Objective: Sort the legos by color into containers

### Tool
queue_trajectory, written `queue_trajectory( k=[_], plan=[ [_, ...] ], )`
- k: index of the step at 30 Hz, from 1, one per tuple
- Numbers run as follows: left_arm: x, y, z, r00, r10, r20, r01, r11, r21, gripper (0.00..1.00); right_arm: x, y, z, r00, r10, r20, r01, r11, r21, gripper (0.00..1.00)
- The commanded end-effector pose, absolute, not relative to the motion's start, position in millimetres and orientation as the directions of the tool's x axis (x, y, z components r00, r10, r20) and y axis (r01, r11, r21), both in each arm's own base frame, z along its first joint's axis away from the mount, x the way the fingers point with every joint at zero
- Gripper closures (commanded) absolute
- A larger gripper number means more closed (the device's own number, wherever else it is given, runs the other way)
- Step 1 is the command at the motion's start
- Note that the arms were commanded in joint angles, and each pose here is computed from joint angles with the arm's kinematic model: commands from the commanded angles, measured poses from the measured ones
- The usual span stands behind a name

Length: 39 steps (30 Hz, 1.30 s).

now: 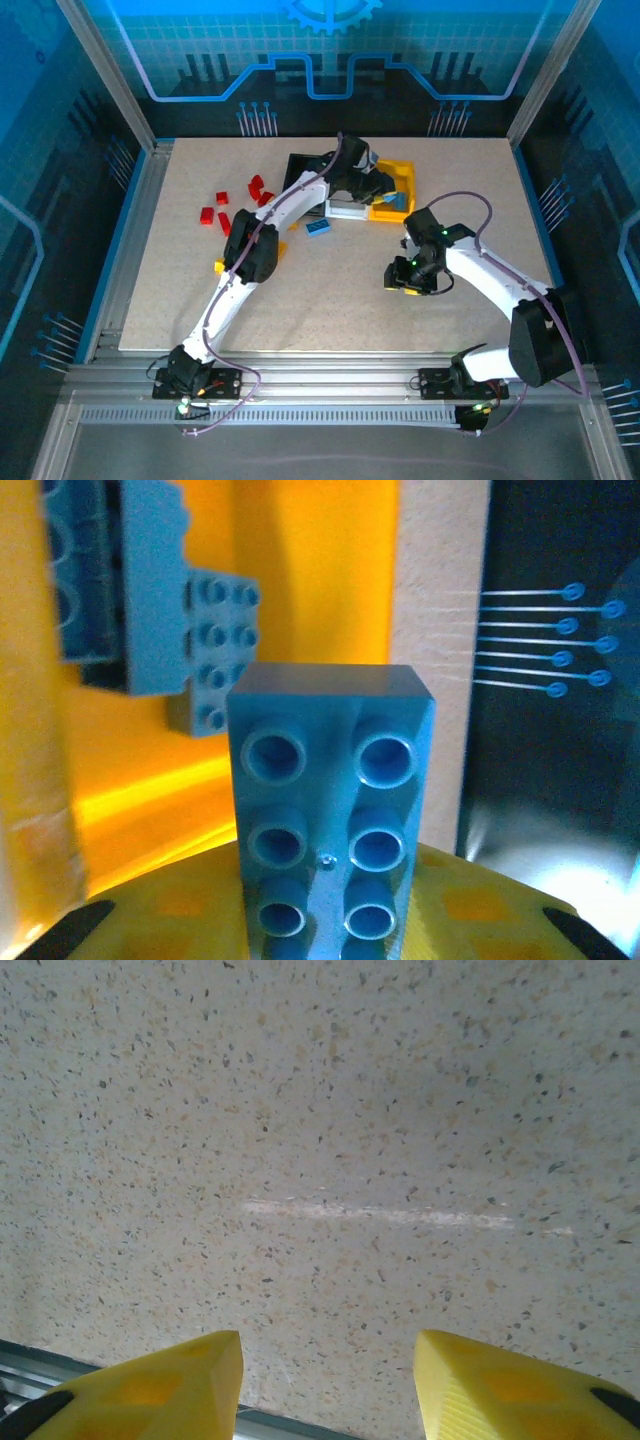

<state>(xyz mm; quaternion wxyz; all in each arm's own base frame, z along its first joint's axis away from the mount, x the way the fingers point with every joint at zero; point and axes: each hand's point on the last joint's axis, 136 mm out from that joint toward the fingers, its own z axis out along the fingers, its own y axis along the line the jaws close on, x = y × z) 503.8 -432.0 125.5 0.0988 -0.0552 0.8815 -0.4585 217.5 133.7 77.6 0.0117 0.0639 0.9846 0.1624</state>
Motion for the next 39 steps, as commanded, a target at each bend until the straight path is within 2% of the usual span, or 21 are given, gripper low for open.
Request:
queue_trajectory(
  k=[1, 9, 12, 29, 39],
  plan=[
    [508, -446, 137, -0.975, -0.204, -0.091, -0.026, 0.509, -0.86, 0.65, 214, 124, 83, -0.994, 0.108, -0.006, 0.102, 0.95, 0.295, 0.5],
    [508, -449, 131, -0.973, -0.213, -0.09, -0.035, 0.521, -0.853, 0.45, 212, 116, 83, -0.992, 0.128, -0.014, 0.117, 0.944, 0.308, 0.47],
    [507, -448, 132, -0.973, -0.212, -0.093, -0.033, 0.525, -0.85, 0.43, 213, 117, 83, -0.992, 0.127, -0.01, 0.118, 0.942, 0.316, 0.46],
    [507, -445, 138, -0.973, -0.197, -0.117, -0.006, 0.53, -0.848, 0.39, 200, 112, 77, -0.988, 0.151, 0.015, 0.149, 0.943, 0.297, 0.46],
    [503, -418, 171, -0.962, -0.172, -0.213, 0.072, 0.591, -0.803, 0.38, 207, 116, 79, -0.983, 0.182, -0.006, 0.171, 0.934, 0.315, 0.46]
  ],
)
